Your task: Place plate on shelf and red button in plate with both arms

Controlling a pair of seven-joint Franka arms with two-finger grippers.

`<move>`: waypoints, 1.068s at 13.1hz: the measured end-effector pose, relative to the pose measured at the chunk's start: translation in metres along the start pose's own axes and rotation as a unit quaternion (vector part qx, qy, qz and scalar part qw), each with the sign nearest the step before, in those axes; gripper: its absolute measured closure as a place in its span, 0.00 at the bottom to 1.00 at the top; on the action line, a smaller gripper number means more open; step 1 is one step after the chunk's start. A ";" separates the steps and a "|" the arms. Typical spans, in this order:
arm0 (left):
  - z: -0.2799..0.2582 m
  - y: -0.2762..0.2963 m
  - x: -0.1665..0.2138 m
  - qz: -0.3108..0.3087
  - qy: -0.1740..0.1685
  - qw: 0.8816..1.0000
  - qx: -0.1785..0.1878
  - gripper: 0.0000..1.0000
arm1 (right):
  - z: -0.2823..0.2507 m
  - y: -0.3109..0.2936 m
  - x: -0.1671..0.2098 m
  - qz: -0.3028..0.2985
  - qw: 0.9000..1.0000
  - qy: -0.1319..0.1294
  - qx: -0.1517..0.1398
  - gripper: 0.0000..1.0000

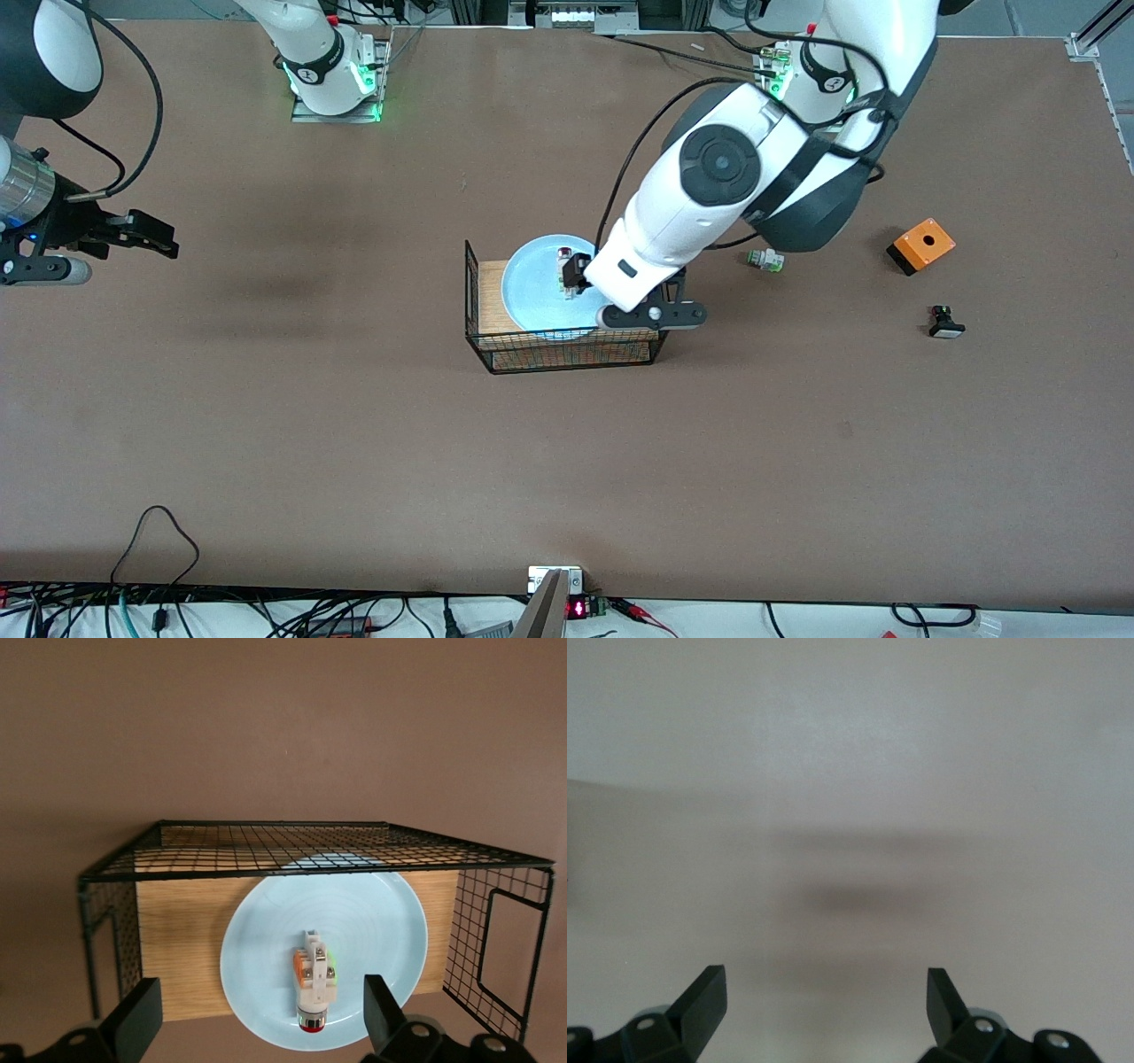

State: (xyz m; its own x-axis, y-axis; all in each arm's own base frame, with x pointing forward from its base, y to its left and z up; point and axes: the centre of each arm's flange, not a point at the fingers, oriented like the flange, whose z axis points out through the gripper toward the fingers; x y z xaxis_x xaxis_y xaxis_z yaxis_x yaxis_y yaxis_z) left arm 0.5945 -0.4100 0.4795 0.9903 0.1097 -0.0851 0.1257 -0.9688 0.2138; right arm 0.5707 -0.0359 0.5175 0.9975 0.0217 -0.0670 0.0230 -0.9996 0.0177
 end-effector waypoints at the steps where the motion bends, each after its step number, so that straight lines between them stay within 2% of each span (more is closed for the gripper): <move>1: -0.011 -0.003 0.000 0.005 0.014 1.000 0.005 0.00 | 0.000 0.001 0.001 0.001 1.000 -0.002 0.000 0.00; 4: -0.036 -0.012 0.003 0.045 0.089 0.992 0.072 0.00 | 0.000 0.000 0.000 0.000 1.000 -0.005 -0.001 0.00; 5: -0.042 -0.016 0.001 0.049 0.096 0.990 0.092 0.00 | -0.001 0.000 0.000 -0.002 1.000 -0.005 -0.005 0.00; 7: -0.054 -0.031 0.005 0.038 0.095 0.988 0.114 0.00 | -0.011 -0.002 0.002 -0.009 1.000 0.002 -0.021 0.00; 10: -0.074 -0.083 0.036 0.009 0.086 0.988 0.128 0.00 | -0.036 -0.019 0.001 -0.026 0.999 0.002 -0.038 0.00; 13: -0.088 -0.143 0.063 -0.028 0.050 0.991 0.123 0.00 | -0.048 -0.025 0.001 -0.031 0.999 0.006 -0.040 0.00; 14: -0.098 -0.161 0.070 -0.029 0.047 0.991 0.121 0.00 | -0.049 -0.025 -0.001 -0.030 0.999 0.001 -0.040 0.00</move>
State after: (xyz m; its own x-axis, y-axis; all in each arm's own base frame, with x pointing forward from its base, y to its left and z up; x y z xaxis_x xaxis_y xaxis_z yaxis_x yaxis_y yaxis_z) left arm 0.6492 -0.2241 0.5344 0.9842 0.1769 0.0039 0.1770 -0.9838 -0.0296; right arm 0.5728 -0.0103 0.5661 0.9943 0.0823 -0.0685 0.0885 -0.9917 0.0930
